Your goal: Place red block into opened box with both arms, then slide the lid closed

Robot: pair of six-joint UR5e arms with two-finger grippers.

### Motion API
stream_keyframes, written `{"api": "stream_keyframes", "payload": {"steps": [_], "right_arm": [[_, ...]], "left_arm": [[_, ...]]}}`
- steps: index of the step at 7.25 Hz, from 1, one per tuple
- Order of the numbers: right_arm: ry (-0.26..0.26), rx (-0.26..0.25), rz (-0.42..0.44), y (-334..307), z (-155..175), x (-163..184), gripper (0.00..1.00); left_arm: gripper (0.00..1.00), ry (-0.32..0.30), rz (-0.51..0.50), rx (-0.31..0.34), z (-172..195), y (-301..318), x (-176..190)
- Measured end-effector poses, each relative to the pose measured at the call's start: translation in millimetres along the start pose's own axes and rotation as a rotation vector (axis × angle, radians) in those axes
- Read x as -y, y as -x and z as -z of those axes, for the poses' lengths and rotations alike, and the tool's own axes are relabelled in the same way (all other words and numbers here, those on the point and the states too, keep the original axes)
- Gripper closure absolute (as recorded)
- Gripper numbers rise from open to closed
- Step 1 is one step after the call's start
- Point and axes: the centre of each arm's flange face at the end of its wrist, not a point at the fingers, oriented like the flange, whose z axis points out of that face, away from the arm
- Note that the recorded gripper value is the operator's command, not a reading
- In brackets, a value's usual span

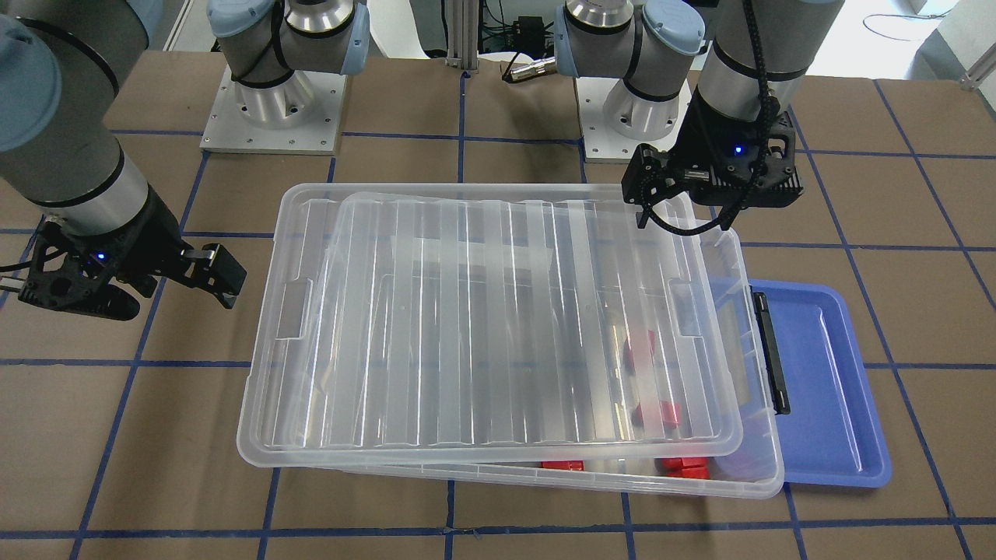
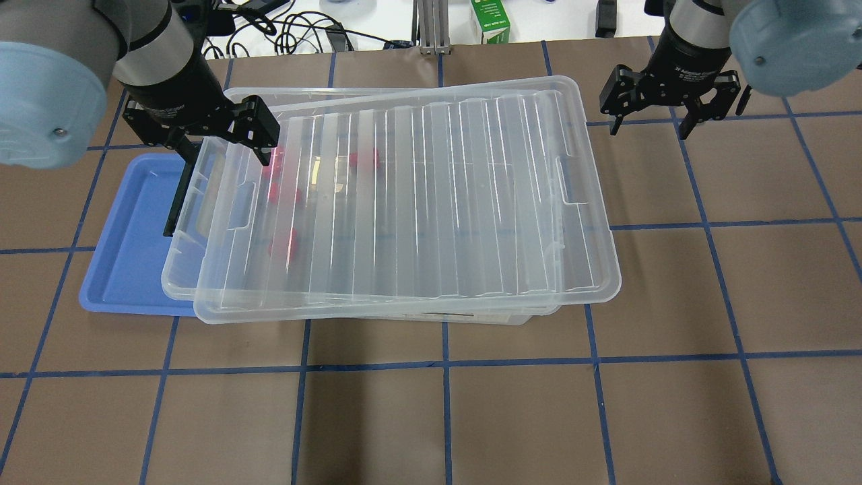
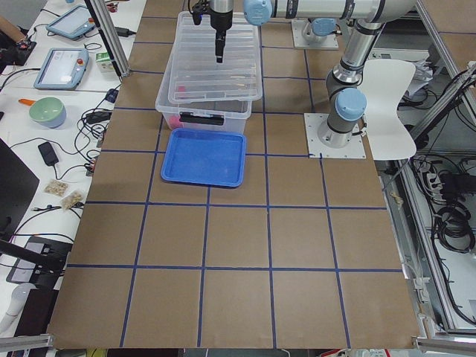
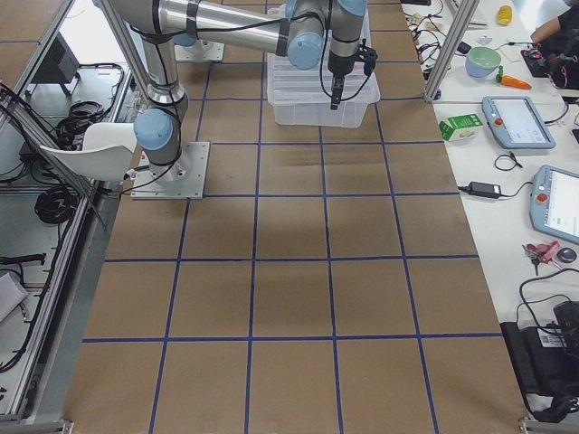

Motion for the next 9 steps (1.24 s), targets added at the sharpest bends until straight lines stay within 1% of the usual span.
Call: {"api": "stream_keyframes", "payload": {"steps": [2, 5, 7, 9], "right_arm": [[0.005, 0.005, -0.022, 28.4, 18.1, -10.7, 0.0], [0.008, 0.024, -0.056, 83.7, 24.3, -32.8, 0.0], [0.028, 0.022, -0.047, 97.4, 24.4, -43.2, 0.0], [0.037, 0.02, -0.045, 99.4, 24.1, -45.4, 0.0]], "left_arm": [[0.0, -0.001, 0.0, 0.001, 0.4, 0.1, -0.3], [0.0, -0.004, -0.001, 0.001, 2.0, 0.2, -0.8], [0.0, -0.005, -0.002, 0.001, 2.5, 0.2, -1.0], [0.0, -0.006, -0.002, 0.002, 3.3, 0.3, -1.4]]}}
